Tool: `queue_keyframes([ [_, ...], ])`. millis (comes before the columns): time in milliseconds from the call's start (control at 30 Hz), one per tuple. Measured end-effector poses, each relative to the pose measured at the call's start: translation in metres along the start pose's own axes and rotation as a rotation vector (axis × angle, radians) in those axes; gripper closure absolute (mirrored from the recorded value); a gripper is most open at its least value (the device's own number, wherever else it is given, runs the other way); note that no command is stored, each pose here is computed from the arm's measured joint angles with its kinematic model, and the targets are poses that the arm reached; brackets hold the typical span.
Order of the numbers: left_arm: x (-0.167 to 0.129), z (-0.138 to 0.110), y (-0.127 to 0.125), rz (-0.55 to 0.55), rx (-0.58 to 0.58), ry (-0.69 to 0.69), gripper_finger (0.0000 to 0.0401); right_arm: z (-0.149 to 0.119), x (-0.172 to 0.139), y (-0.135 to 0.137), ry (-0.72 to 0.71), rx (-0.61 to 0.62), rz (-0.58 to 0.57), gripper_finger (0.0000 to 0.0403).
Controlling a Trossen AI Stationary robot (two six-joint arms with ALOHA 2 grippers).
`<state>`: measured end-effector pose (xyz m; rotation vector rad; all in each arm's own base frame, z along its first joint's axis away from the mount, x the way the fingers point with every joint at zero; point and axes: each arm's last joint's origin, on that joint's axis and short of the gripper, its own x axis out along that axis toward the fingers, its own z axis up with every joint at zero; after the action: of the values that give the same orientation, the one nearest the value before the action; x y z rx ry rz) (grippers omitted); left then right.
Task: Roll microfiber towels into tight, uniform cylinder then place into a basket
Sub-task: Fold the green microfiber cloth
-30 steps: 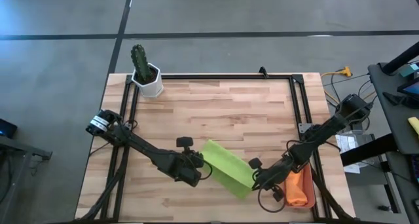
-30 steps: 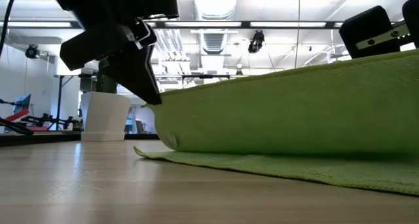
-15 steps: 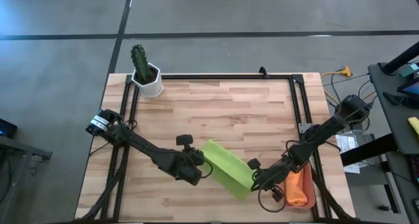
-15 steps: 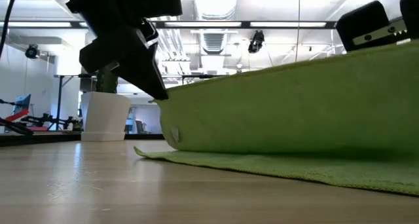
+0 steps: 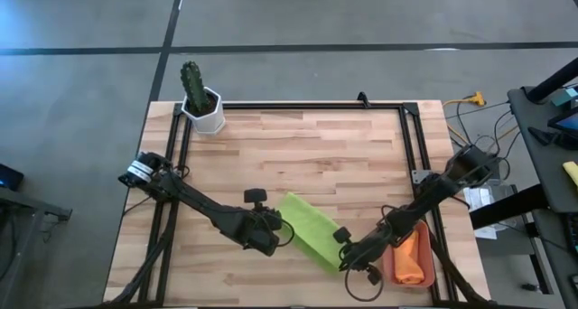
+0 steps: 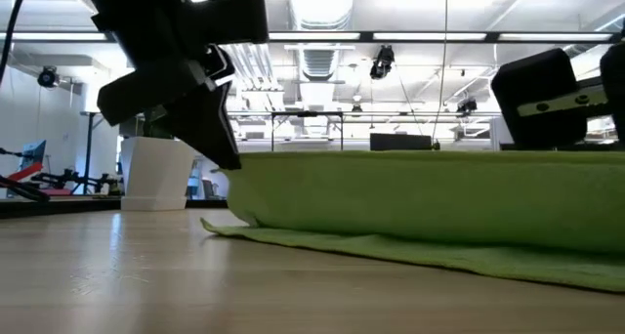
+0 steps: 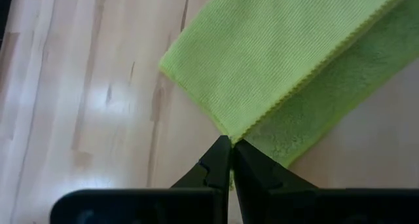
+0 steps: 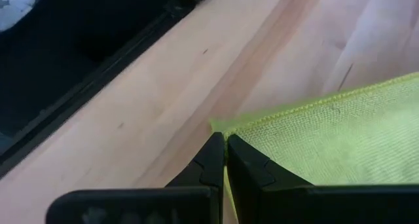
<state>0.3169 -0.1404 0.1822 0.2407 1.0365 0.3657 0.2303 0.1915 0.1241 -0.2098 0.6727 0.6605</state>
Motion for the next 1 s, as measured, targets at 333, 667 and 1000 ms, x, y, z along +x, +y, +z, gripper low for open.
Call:
queue_keyframes([
  [333, 0.003, -0.004, 0.0, 0.014, -0.008, 0.004, 0.0401, 0.008, 0.005, 0.0, -0.039, -0.06, -0.005, 0.0393],
  [667, 0.012, -0.015, -0.003, -0.016, -0.047, 0.022, 0.0401, 0.008, 0.006, -0.008, -0.041, -0.017, -0.016, 0.033],
  [1000, 0.011, -0.013, -0.003, -0.008, -0.051, 0.003, 0.0373, 0.005, 0.006, -0.009, -0.012, -0.013, -0.028, 0.0247],
])
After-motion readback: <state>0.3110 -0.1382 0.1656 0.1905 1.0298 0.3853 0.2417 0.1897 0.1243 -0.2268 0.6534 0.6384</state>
